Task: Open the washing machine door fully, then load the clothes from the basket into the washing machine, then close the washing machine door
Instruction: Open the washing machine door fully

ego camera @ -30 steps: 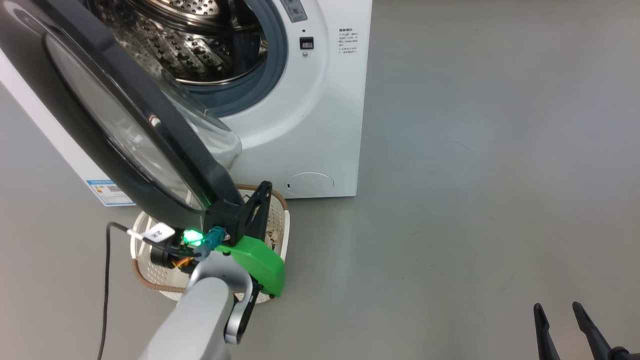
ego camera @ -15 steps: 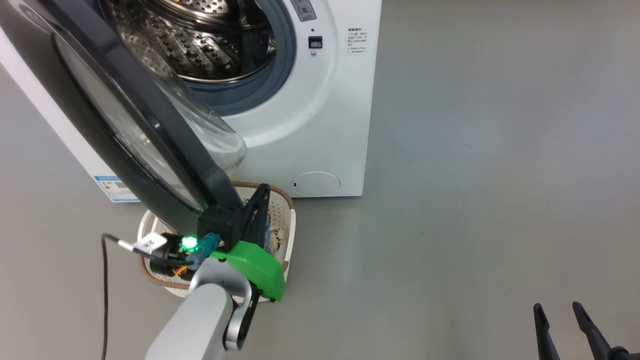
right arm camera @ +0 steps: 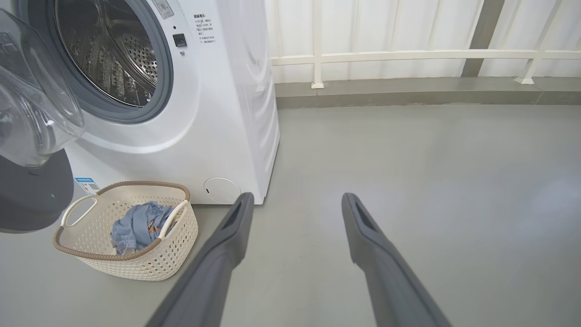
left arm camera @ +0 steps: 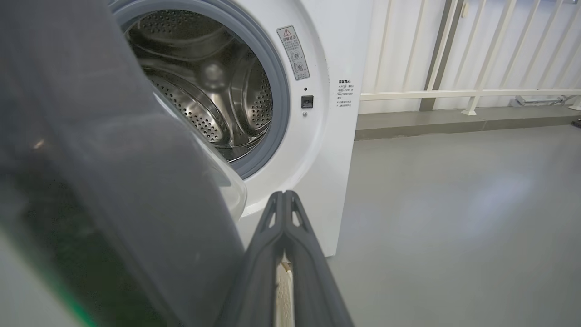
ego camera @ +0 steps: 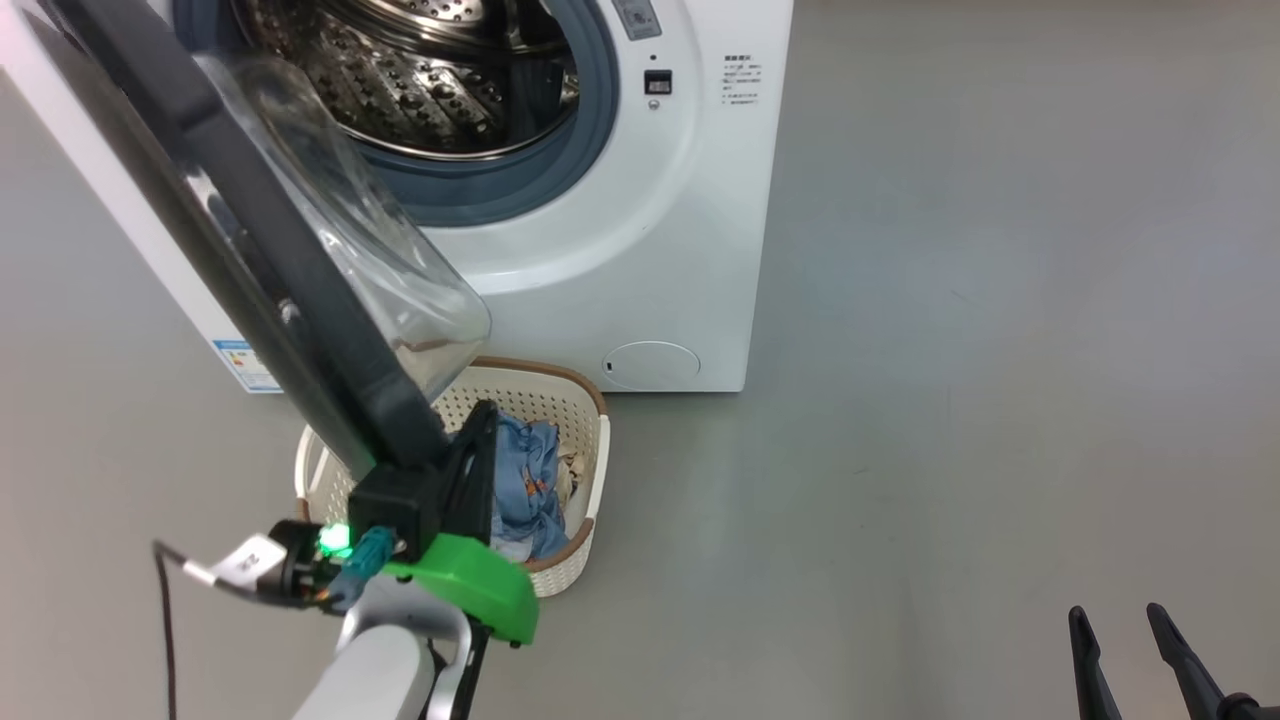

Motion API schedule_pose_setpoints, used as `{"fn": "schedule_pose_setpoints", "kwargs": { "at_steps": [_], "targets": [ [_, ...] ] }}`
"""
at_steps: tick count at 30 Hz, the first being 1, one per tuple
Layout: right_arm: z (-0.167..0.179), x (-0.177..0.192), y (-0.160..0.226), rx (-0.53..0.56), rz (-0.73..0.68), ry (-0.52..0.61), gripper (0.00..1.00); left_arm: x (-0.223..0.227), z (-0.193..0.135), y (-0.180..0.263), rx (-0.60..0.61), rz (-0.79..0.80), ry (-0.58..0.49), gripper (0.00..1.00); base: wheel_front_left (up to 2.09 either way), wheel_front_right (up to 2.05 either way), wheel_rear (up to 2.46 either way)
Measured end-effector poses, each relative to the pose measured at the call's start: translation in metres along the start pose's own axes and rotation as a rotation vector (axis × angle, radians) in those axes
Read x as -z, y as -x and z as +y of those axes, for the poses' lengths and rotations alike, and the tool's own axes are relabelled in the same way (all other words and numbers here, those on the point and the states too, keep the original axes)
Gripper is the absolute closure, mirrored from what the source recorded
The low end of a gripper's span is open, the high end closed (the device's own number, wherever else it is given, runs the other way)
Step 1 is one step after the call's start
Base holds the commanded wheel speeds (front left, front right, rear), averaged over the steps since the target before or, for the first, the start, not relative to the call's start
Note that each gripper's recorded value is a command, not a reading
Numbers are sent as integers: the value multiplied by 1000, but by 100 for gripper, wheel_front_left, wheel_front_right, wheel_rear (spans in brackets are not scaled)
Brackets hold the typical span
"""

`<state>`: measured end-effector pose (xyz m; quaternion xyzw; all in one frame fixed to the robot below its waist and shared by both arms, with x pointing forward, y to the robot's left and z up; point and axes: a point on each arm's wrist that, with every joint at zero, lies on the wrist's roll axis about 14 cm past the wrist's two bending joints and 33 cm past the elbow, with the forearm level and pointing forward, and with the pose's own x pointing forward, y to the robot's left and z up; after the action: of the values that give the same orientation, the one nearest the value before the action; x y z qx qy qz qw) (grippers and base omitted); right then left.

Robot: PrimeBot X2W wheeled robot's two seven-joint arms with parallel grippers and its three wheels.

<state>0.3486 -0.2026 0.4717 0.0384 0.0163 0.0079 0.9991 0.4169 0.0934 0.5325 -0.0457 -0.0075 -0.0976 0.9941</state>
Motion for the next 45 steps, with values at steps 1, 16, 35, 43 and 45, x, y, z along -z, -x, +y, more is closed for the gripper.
{"fn": "schedule_pose_setpoints", "kwargs": {
  "at_steps": [1,16,35,43,45],
  "targets": [
    [1,0,-1,-3,-1,0,0,0,3,2,-13,-1,-2,100,0,0,0],
    [13,3,-11,-46,8,1,0,-2,38,38,-163,-19,10,100,0,0,0],
    [30,3,-21,-98,8,1,0,-13,104,85,-421,-83,-6,100,0,0,0],
    [32,6,-24,-105,15,0,0,-17,143,104,-550,-95,-11,100,0,0,0],
    [33,6,-24,-106,15,0,0,-18,155,110,-591,-100,-16,100,0,0,0]
  ]
}}
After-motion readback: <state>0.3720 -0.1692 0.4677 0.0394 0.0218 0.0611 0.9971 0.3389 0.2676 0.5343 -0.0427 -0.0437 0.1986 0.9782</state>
